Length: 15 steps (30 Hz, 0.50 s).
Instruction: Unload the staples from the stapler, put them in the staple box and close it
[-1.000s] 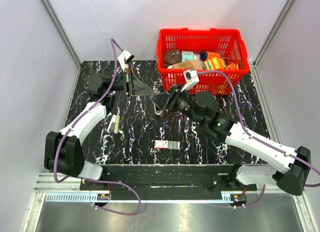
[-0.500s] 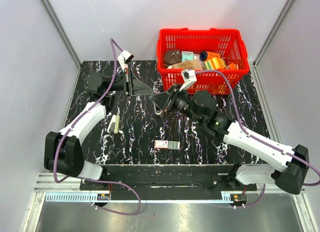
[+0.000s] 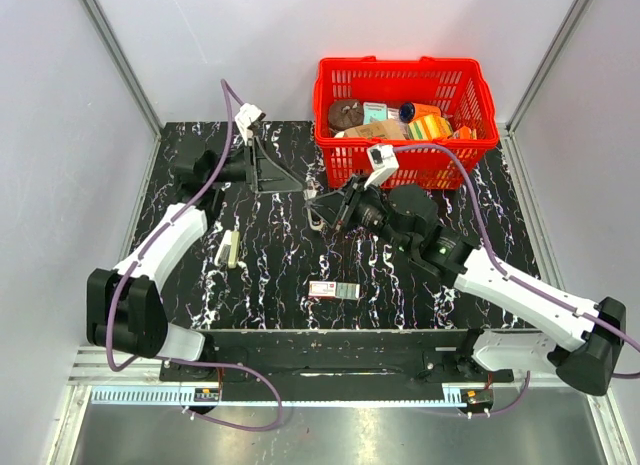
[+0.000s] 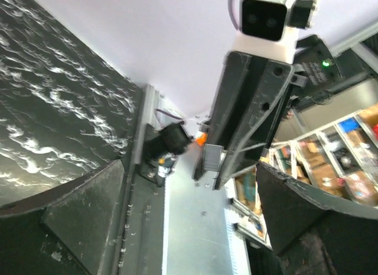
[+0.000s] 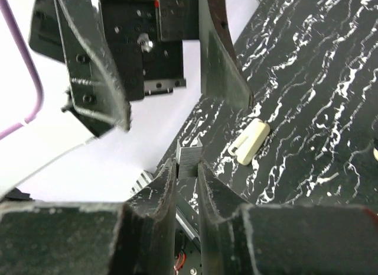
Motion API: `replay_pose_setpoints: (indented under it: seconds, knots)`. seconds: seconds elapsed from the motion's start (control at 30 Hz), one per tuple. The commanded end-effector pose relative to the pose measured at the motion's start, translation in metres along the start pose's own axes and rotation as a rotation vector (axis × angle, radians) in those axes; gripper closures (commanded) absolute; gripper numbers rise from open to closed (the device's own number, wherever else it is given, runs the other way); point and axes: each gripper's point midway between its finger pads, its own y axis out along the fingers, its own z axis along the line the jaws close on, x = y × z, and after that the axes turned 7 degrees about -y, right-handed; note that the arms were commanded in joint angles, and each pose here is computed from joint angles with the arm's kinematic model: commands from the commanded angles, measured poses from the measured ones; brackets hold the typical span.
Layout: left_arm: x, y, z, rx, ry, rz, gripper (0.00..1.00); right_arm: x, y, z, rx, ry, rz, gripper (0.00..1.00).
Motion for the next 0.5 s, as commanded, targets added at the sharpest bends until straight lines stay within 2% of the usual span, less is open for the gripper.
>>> replay_pose_setpoints:
  seconds: [0.0, 0.03, 0.07, 0.1, 0.13, 0.2, 0.3, 0.47]
  knots:
    - [0.018, -0.012, 0.003, 0.091, 0.133, -0.024, 0.01, -0.023, -0.018, -0.023, -0.093, 0.029, 0.084, 0.95]
    - [0.021, -0.015, 0.017, 0.161, 0.188, -0.032, 0.01, -0.032, -0.021, -0.030, -0.116, 0.033, 0.112, 0.95]
    - [0.016, -0.018, 0.033, 0.245, 0.180, -0.009, 0.01, -0.042, -0.025, -0.038, -0.148, 0.042, 0.147, 0.95]
    - [0.008, -0.019, 0.052, 0.324, 0.262, 0.034, 0.01, -0.056, -0.032, -0.050, -0.201, 0.049, 0.197, 0.96]
    - [0.004, -0.023, 0.067, 0.398, 0.286, 0.050, 0.01, -0.066, -0.036, -0.059, -0.239, 0.057, 0.229, 0.96]
    - [-0.006, -0.032, 0.092, 0.480, 0.270, 0.067, 0.01, -0.093, -0.047, -0.082, -0.339, 0.070, 0.320, 0.98]
    - [-0.017, -0.049, 0.125, 0.619, 0.328, 0.101, 0.01, -0.136, -0.063, -0.112, -0.469, 0.111, 0.444, 1.00]
    - [-0.040, -0.074, 0.155, 0.768, 0.382, 0.168, 0.01, -0.188, -0.086, -0.149, -0.659, 0.154, 0.572, 1.00]
